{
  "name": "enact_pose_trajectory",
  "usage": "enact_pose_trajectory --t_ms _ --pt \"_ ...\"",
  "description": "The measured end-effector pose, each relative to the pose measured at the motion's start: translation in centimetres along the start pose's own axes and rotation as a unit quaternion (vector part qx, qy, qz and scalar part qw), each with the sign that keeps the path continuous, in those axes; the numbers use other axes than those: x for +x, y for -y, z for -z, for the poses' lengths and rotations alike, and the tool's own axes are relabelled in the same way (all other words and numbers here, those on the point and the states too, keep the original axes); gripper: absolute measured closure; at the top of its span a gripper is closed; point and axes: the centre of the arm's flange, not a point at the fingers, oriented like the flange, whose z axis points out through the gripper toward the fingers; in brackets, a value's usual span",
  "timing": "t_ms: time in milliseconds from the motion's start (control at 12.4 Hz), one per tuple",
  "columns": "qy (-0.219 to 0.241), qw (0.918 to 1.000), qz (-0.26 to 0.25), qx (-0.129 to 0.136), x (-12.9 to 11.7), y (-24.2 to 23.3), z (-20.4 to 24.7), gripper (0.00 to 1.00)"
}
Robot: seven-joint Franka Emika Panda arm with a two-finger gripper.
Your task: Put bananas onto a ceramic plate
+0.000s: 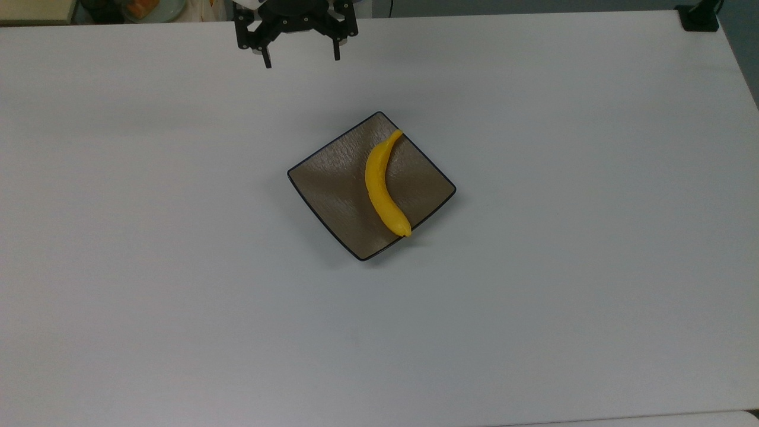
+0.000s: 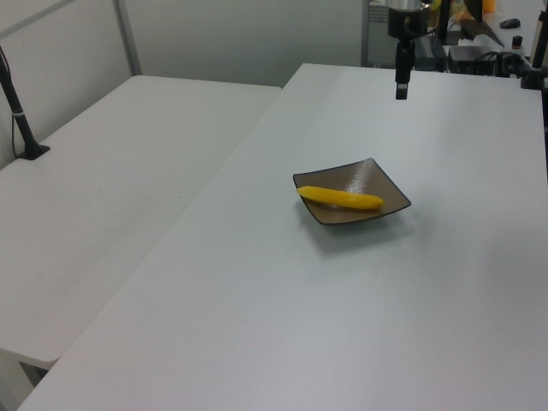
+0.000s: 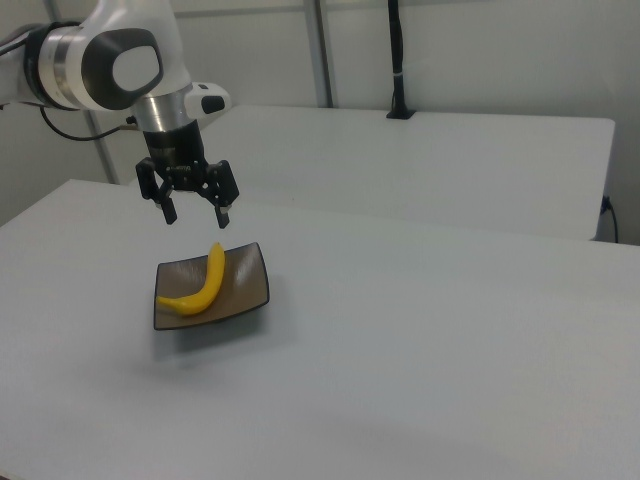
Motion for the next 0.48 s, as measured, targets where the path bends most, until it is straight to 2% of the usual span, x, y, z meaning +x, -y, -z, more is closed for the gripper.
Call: enact_pose_trajectory --t_ms 161,482 --pt "0.005 0.9999 0.0 -0.011 -0.01 0.24 -0.28 0.0" --pt "0.004 0.9998 -0.013 -0.012 -0.08 0.31 -0.21 0.0"
